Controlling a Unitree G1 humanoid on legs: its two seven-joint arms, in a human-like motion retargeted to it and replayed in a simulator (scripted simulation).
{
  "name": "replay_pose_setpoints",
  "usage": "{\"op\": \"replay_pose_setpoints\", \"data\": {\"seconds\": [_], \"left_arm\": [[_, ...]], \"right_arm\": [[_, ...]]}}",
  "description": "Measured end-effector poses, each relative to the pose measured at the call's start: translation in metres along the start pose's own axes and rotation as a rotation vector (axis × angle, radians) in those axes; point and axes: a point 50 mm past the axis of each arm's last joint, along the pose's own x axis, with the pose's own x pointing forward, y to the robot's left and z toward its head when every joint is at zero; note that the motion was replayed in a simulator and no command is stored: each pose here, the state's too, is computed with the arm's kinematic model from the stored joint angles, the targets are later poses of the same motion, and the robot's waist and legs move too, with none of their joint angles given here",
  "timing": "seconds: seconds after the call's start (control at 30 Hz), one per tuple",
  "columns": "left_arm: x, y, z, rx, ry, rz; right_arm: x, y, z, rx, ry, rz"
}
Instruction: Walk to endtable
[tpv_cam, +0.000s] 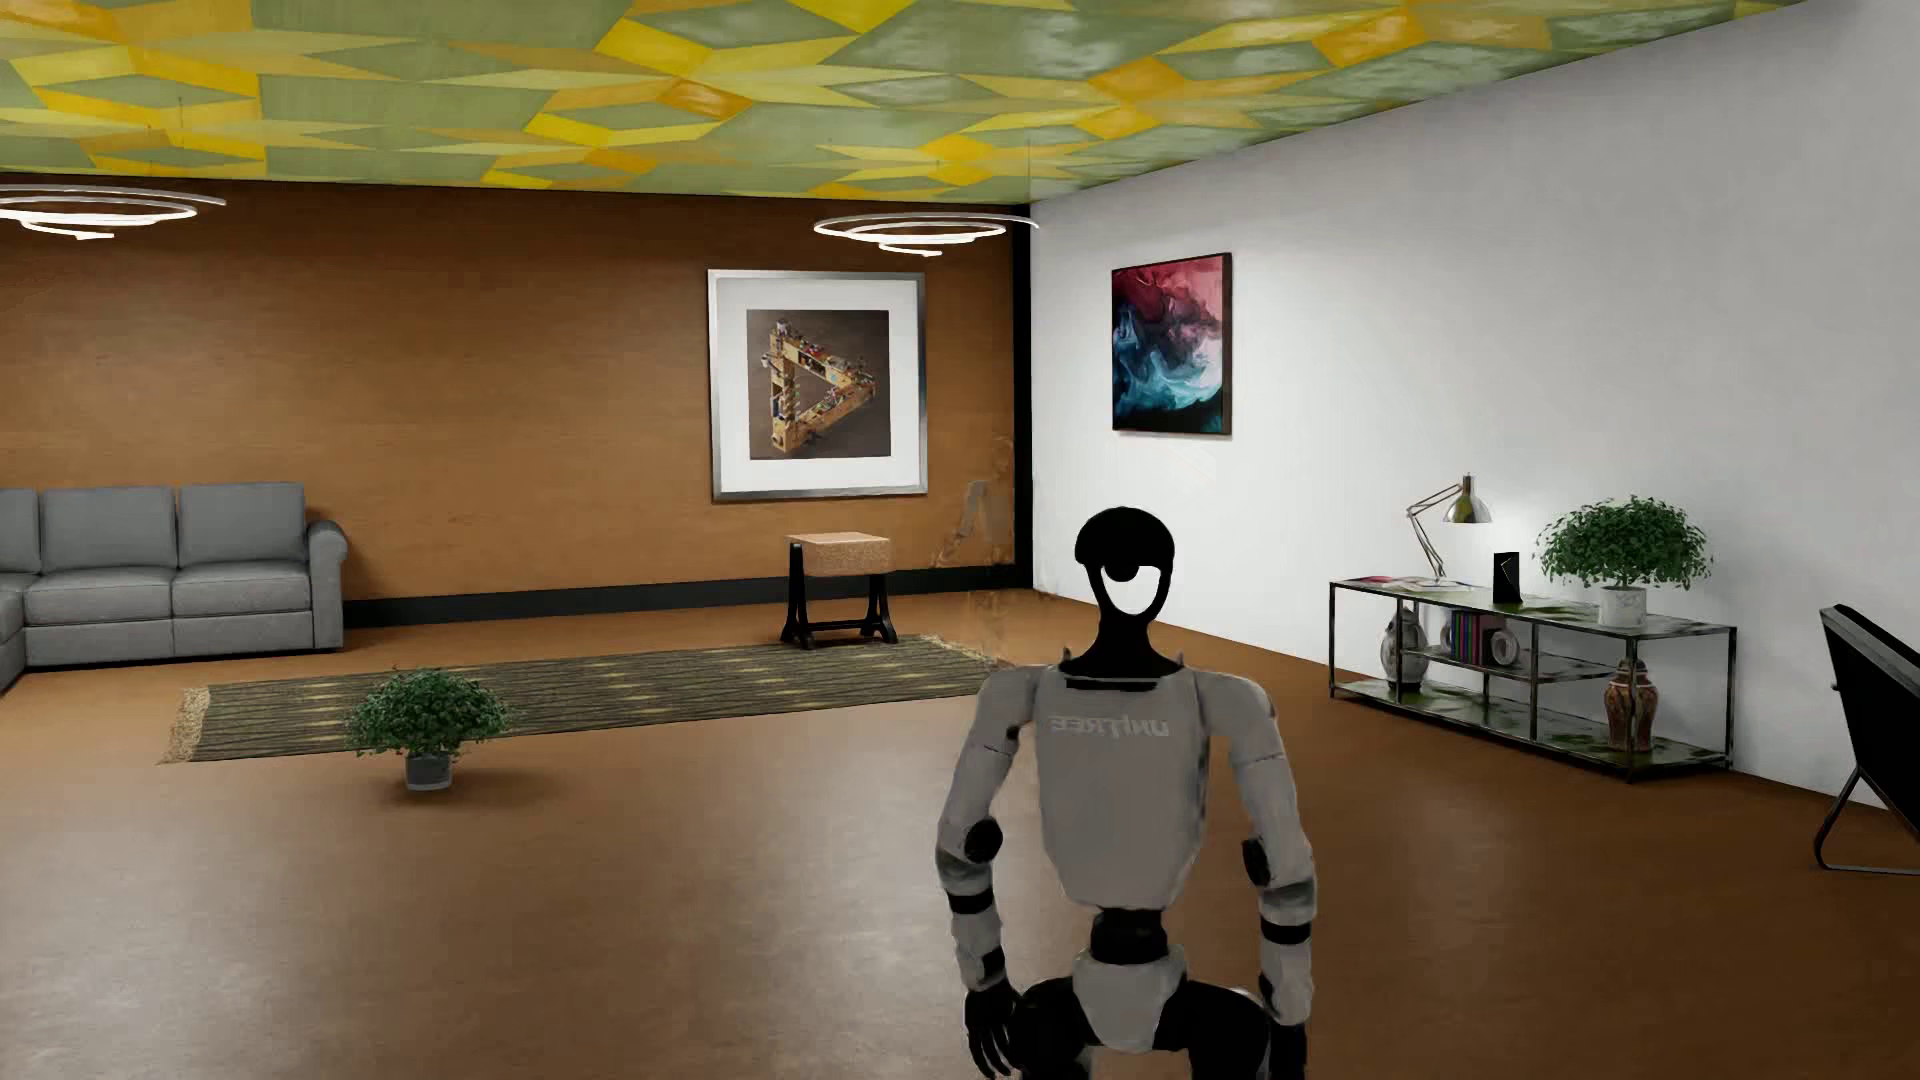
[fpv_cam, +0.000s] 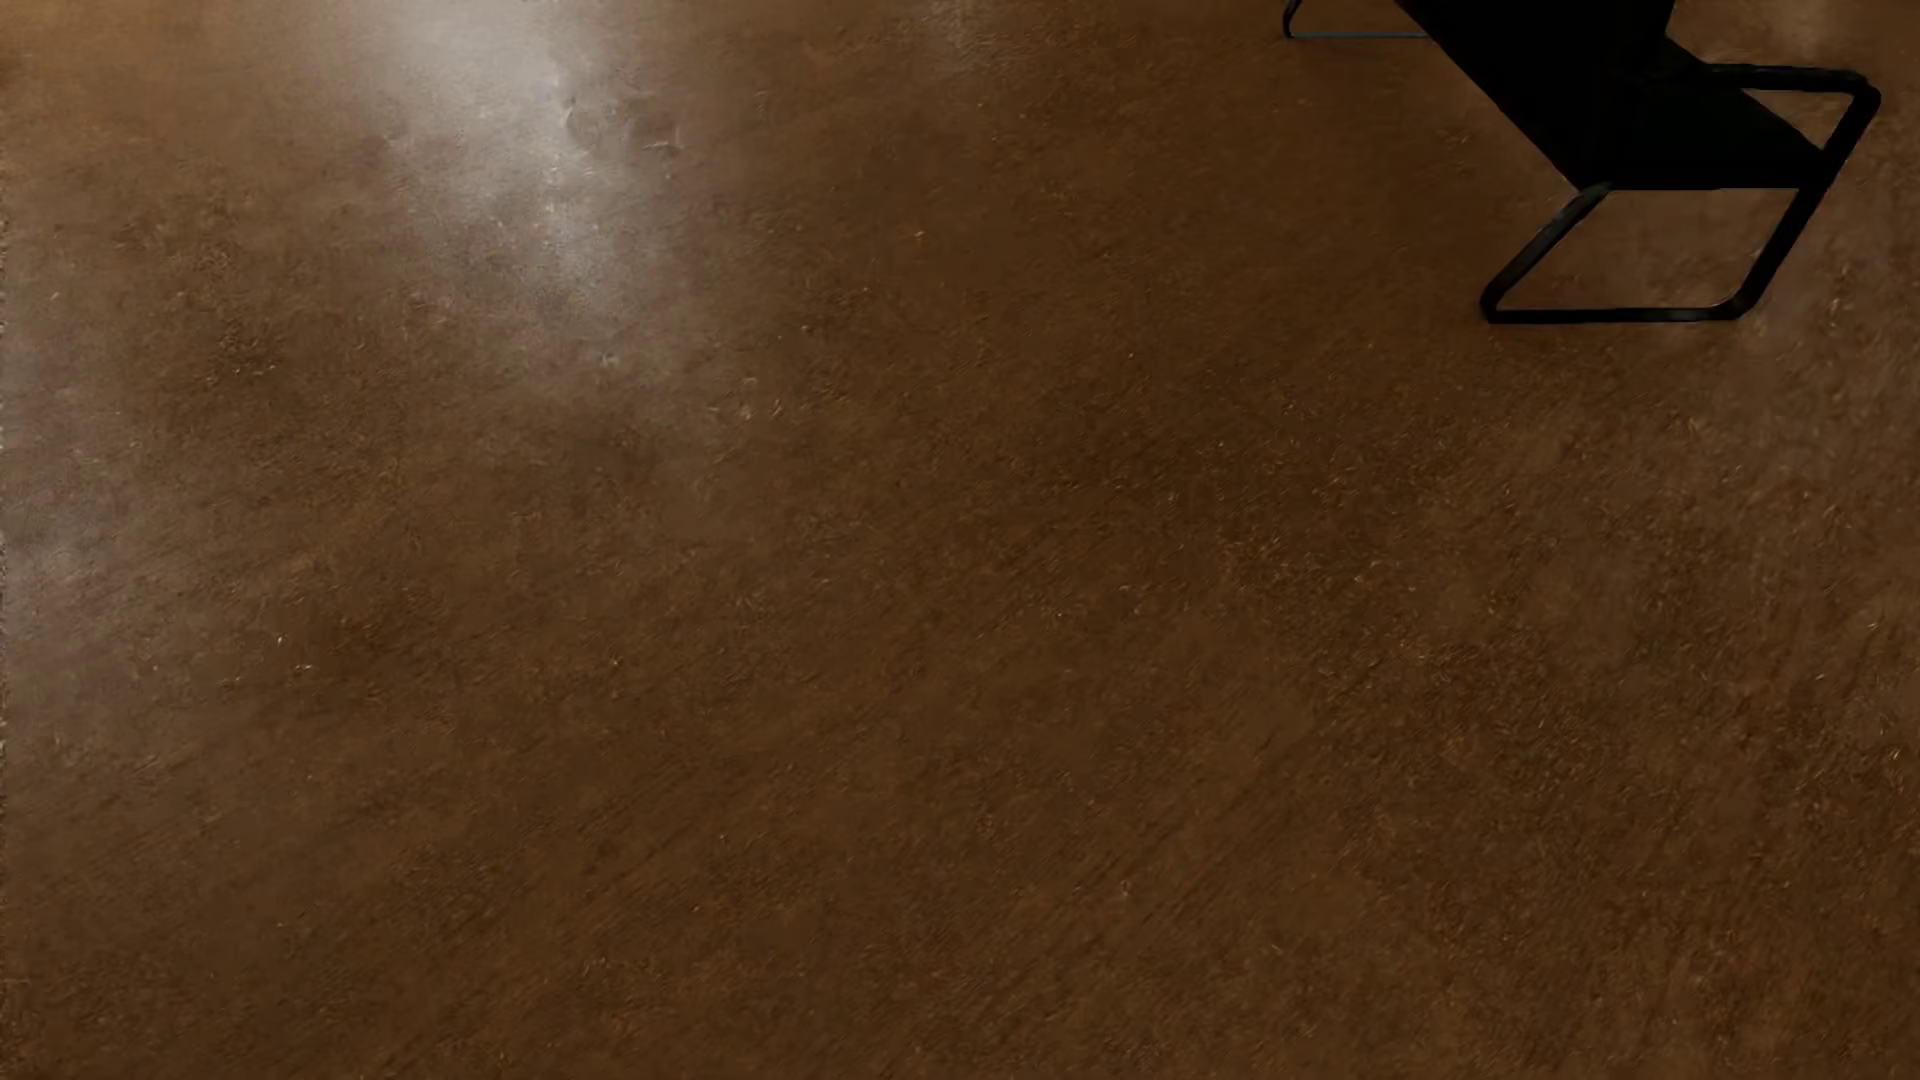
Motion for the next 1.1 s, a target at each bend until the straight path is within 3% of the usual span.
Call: {"op": "replay_pose_setpoints", "data": {"seconds": [0.2,0.4,0.6,0.63,0.77,0.9,1.1], "left_arm": [[-0.004,0.004,-0.009,-0.029,0.018,0.019],[-0.011,-0.002,-0.027,-0.063,0.058,0.017],[-0.016,-0.014,-0.054,-0.002,0.169,-0.033],[-0.018,-0.015,-0.06,-0.028,0.189,-0.028],[-0.019,-0.013,-0.068,-0.011,0.232,-0.028],[-0.008,-0.008,-0.029,-0.019,0.085,-0.014],[-0.005,0.03,0.038,-0.017,-0.172,0.085]], "right_arm": [[-0.002,-0.003,0.01,-0.008,-0.053,-0.006],[-0.003,-0.03,0.056,0.009,-0.229,-0.082],[0.0,-0.036,0.089,-0.09,-0.309,-0.072],[0.002,-0.043,0.076,-0.056,-0.261,-0.097],[0.005,-0.008,0.027,-0.071,-0.082,0.0],[-0.004,0.006,-0.012,-0.025,0.036,0.022],[-0.013,0.015,-0.035,-0.02,0.092,0.045]]}}
